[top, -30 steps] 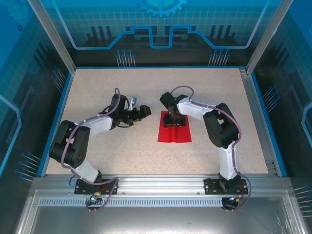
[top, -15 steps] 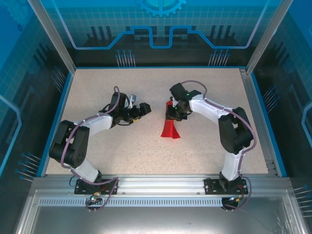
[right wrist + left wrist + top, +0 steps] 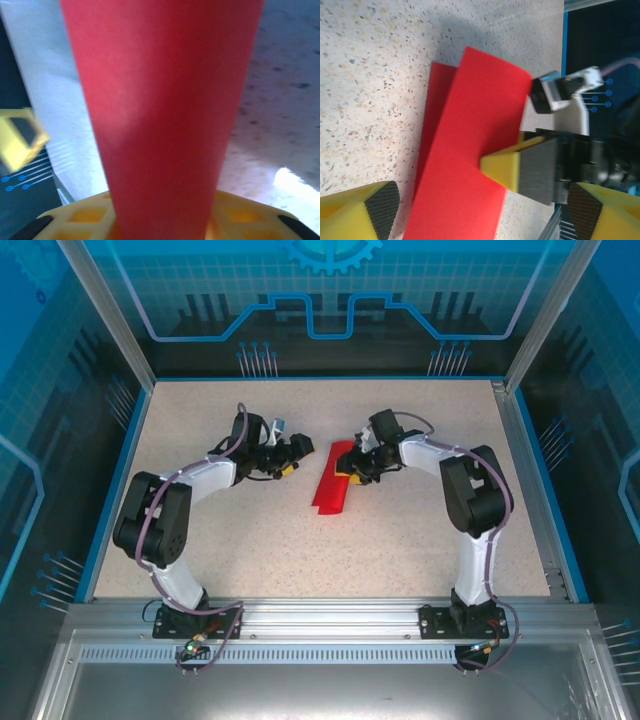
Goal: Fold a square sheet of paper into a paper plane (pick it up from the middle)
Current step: First fold in half a square sheet of paper at the center of the table.
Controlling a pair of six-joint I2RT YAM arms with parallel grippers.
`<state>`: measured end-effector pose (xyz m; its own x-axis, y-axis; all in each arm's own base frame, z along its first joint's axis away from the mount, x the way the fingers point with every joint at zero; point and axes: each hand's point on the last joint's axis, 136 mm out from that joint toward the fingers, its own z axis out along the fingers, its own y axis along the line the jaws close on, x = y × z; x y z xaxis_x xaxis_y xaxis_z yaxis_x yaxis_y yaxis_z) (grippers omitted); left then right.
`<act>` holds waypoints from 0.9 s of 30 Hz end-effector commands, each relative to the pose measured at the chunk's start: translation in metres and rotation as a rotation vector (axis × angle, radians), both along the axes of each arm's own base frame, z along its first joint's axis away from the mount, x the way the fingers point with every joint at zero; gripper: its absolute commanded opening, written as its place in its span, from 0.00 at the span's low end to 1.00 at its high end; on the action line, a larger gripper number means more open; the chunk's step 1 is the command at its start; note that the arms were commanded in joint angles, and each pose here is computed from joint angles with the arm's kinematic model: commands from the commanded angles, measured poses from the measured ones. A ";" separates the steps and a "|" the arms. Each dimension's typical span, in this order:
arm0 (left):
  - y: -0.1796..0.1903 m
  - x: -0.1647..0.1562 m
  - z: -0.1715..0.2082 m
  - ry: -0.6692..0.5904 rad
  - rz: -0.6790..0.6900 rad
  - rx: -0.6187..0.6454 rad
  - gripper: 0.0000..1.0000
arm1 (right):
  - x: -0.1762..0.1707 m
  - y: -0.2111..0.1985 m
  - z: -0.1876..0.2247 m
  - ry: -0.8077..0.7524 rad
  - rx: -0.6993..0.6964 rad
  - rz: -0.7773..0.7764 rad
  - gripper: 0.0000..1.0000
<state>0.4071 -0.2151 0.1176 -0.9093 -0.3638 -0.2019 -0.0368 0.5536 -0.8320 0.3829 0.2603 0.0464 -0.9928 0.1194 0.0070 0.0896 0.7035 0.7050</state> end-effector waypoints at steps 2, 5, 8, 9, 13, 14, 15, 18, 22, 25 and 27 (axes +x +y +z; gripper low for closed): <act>-0.019 -0.008 -0.007 0.072 -0.091 -0.023 0.88 | 0.002 -0.010 -0.002 0.008 -0.017 0.027 0.47; -0.027 -0.012 -0.017 0.103 -0.109 -0.020 0.88 | 0.003 -0.018 0.000 0.003 -0.006 0.003 0.58; -0.032 -0.015 -0.025 0.125 -0.122 -0.016 0.88 | 0.003 -0.025 0.009 -0.016 0.036 -0.019 0.63; -0.034 -0.017 -0.027 0.130 -0.129 -0.016 0.88 | 0.002 -0.026 0.012 -0.022 0.047 -0.019 0.63; -0.041 -0.021 -0.034 0.149 -0.157 -0.013 0.86 | -0.001 -0.029 0.017 -0.028 0.040 -0.001 0.63; -0.042 -0.021 -0.035 0.151 -0.161 -0.016 0.85 | -0.002 -0.030 0.018 -0.029 0.043 -0.001 0.64; -0.045 -0.021 -0.035 0.153 -0.167 -0.019 0.85 | -0.002 -0.030 0.018 -0.030 0.045 -0.001 0.64; -0.051 -0.019 -0.037 0.161 -0.187 -0.029 0.85 | -0.003 -0.030 0.017 -0.025 0.062 0.008 0.64; -0.059 -0.015 -0.039 0.170 -0.211 -0.048 0.84 | -0.003 -0.032 0.014 -0.022 0.075 0.012 0.64; -0.065 -0.013 -0.041 0.180 -0.243 -0.067 0.84 | -0.004 -0.034 0.015 -0.030 0.077 0.025 0.63; -0.068 -0.012 -0.044 0.192 -0.257 -0.060 0.79 | -0.004 -0.036 0.015 -0.036 0.080 0.027 0.63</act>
